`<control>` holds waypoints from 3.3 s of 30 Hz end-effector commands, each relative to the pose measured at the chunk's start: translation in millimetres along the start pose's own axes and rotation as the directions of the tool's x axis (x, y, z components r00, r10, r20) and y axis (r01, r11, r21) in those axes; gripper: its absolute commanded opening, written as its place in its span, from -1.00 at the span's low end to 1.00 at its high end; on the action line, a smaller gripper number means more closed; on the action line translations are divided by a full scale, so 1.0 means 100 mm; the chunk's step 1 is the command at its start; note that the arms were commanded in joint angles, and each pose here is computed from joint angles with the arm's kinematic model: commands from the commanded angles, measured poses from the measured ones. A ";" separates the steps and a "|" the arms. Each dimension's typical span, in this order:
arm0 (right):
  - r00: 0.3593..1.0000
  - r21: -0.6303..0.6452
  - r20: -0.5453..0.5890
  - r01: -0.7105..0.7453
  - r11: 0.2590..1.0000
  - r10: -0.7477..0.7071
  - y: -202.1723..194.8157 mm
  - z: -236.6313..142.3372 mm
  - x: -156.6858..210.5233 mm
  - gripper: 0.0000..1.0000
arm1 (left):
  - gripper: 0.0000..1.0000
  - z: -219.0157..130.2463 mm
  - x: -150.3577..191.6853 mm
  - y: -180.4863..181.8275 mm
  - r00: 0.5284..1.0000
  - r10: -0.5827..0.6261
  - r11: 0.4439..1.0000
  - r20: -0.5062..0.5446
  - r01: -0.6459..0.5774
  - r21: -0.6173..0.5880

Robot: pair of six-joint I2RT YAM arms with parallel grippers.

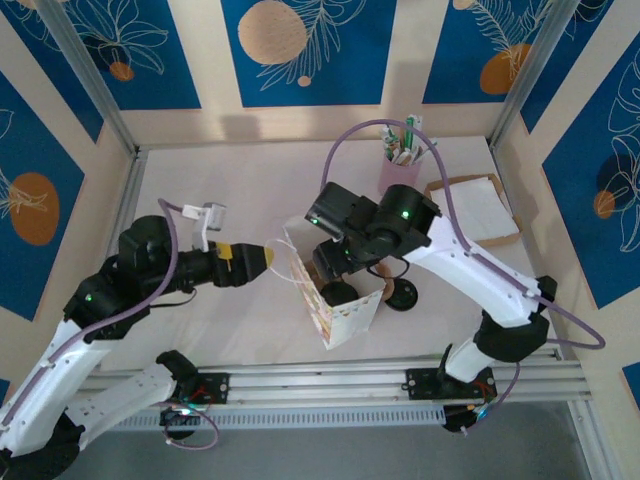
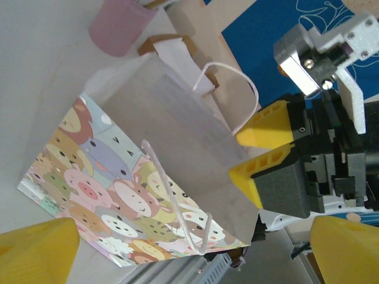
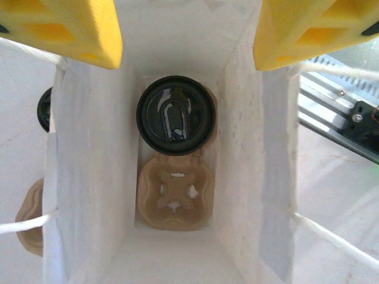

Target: Pack the takeout coffee

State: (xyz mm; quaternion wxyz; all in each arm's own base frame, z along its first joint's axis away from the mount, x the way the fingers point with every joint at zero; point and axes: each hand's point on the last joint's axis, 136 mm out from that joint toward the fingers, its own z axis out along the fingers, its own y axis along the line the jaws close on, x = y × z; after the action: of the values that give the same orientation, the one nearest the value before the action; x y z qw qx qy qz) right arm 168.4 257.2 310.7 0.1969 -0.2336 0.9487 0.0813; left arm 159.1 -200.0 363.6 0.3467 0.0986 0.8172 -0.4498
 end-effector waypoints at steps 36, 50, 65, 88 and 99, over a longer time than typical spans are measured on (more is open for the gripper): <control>0.834 -0.122 0.458 -0.285 0.951 0.308 -1.29 -1.01 0.14 0.39 | 1.00 -0.13 -0.86 -0.08 0.972 0.165 0.965 0.170 -0.124 -0.230; 0.788 -0.188 0.338 -0.479 0.857 0.514 -1.83 -0.37 -0.09 0.96 | 1.00 0.55 -1.15 0.76 0.997 -0.065 0.969 0.042 0.073 -0.237; 0.700 -0.113 0.338 -0.633 0.766 0.629 -2.33 0.30 -0.03 0.99 | 1.00 1.04 -1.30 1.44 0.976 -0.218 0.961 0.005 0.216 -0.171; 0.634 -0.166 0.387 -0.666 0.727 0.669 -2.63 0.49 -0.27 0.99 | 0.66 2.02 -1.35 1.86 0.949 -0.304 0.952 -0.083 0.304 -0.016; 0.583 -0.260 0.418 -0.658 0.706 0.697 -2.96 0.40 -0.74 0.38 | 0.11 2.44 -1.39 1.76 0.955 -0.259 0.963 -0.143 0.267 0.039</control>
State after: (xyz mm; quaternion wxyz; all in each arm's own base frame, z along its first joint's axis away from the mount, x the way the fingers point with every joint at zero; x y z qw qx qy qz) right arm 363.7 33.2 269.6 0.3558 0.1797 0.8896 0.2229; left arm 460.0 -256.6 241.1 0.2203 -0.0040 0.8418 -0.4927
